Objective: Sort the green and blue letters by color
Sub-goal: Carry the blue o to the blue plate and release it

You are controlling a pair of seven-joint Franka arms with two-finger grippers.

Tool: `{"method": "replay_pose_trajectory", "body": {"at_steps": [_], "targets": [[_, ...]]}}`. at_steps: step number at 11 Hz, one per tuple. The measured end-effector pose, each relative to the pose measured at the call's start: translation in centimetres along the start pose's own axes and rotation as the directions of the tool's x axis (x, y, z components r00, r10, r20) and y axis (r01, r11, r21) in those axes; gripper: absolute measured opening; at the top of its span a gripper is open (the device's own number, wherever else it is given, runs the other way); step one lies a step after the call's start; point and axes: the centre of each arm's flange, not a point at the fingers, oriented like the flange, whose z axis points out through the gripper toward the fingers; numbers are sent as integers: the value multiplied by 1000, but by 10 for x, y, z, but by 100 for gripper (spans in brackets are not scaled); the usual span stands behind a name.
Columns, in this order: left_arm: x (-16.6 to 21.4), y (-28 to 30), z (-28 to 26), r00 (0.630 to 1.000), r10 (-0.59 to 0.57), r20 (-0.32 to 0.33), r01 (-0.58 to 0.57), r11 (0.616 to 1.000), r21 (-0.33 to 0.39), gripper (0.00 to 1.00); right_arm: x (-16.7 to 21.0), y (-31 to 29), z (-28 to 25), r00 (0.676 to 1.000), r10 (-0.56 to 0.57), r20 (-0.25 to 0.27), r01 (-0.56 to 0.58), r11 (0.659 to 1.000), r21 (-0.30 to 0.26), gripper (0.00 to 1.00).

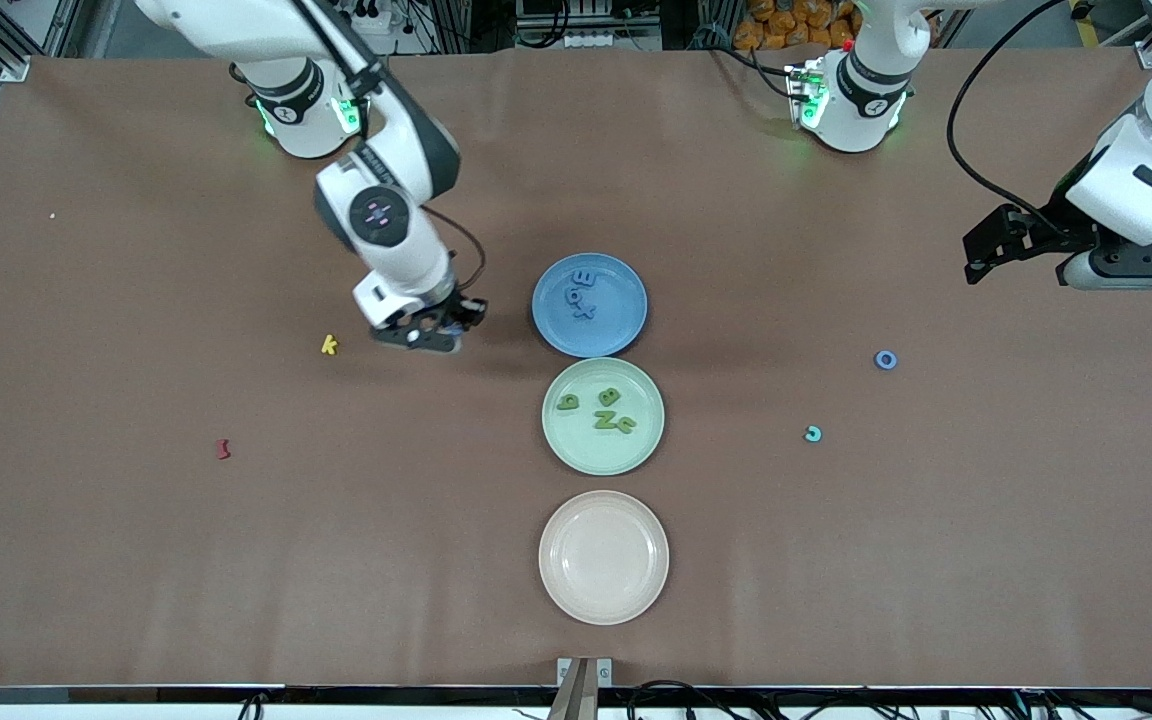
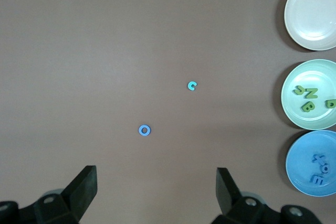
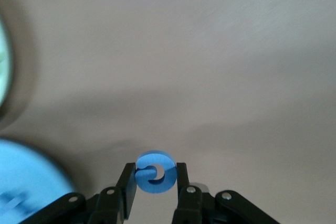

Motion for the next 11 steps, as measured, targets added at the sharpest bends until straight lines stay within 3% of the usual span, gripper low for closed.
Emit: {"method": "replay_pose_trajectory", "body": {"at_steps": [5, 9, 10, 11], "targets": [[0, 0, 0, 1000, 0, 0, 0, 1000, 0, 100, -83, -106, 2, 997, 72, 9, -72, 997, 37, 36], [1, 1, 2, 1000, 1, 4, -1, 1000, 0, 100, -78, -152, 26, 989, 144, 46, -146, 987, 66, 36], [1, 1, 2, 1000, 2, 5, -2, 1000, 0, 100, -75, -155, 28, 985, 165, 50, -168, 983, 68, 39], [1, 1, 2, 1000, 2, 5, -2, 1000, 0, 100, -74, -156, 27, 978, 202, 56, -205, 977, 59, 52]]}}
